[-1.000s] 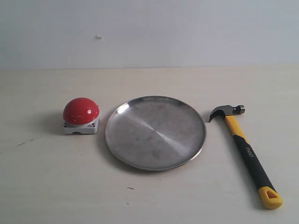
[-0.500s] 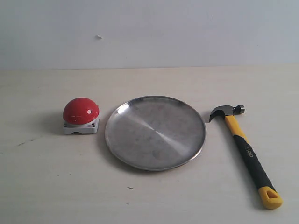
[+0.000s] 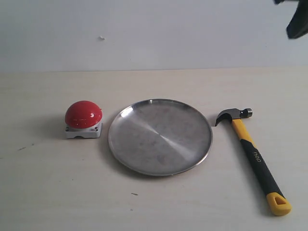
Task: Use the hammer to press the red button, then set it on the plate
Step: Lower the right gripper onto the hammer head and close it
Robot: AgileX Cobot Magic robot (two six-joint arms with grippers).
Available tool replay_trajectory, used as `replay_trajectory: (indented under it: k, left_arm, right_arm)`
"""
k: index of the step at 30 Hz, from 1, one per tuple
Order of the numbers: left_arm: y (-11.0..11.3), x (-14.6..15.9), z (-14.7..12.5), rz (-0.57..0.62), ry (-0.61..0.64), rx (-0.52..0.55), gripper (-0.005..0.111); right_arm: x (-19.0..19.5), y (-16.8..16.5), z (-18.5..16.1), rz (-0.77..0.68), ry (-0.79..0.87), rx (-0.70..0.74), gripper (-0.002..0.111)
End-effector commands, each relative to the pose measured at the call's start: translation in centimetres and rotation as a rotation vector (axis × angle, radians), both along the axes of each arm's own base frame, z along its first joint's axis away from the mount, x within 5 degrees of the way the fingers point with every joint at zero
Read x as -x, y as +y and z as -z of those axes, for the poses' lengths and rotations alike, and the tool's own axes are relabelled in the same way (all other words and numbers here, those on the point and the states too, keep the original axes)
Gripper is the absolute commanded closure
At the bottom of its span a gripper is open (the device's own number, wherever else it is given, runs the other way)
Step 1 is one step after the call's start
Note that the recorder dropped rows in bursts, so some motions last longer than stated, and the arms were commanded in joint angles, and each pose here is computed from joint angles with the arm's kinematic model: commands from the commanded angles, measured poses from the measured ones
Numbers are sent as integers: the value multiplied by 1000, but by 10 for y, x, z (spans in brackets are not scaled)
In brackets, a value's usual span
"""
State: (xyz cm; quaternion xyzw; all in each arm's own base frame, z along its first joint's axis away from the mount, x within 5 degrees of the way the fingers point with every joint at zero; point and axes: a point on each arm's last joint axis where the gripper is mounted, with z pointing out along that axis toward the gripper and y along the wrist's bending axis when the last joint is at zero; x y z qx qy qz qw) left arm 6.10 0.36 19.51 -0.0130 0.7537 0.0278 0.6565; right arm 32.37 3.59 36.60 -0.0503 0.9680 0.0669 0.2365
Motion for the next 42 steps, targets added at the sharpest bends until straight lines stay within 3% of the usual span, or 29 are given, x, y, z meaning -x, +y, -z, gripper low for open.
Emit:
replay_trajectory:
  k: [1, 5, 10, 13, 17, 20, 26, 35, 42]
  left_arm:
    - [0, 1, -1, -2, -13, 1, 107]
    - [0, 1, -1, -2, -13, 1, 107]
    - [0, 1, -1, -2, -13, 1, 107]
    - [0, 1, -1, -2, -13, 1, 107]
    - [0, 1, -1, -2, -13, 1, 107]
    - [0, 1, -1, -2, -13, 1, 107]
    - [0, 1, -1, -2, -13, 1, 107]
    - [0, 1, -1, -2, -13, 1, 107]
    - [0, 1, -1, -2, -13, 1, 107]
  right_arm:
    - [-35, 24, 60, -48, 216, 58, 108]
    - [-55, 47, 120, -118, 361, 150, 108]
    - [-68, 52, 176, -109, 498, 192, 105]
    - [-72, 51, 199, -123, 551, 228, 91]
    - [-73, 48, 208, -114, 567, 266, 56]
    - [-81, 45, 209, -64, 482, 287, 39]
    - [-92, 48, 213, -47, 376, 266, 42]
    - [-97, 49, 242, -45, 396, 266, 42]
    - [-103, 54, 245, -34, 347, 215, 42]
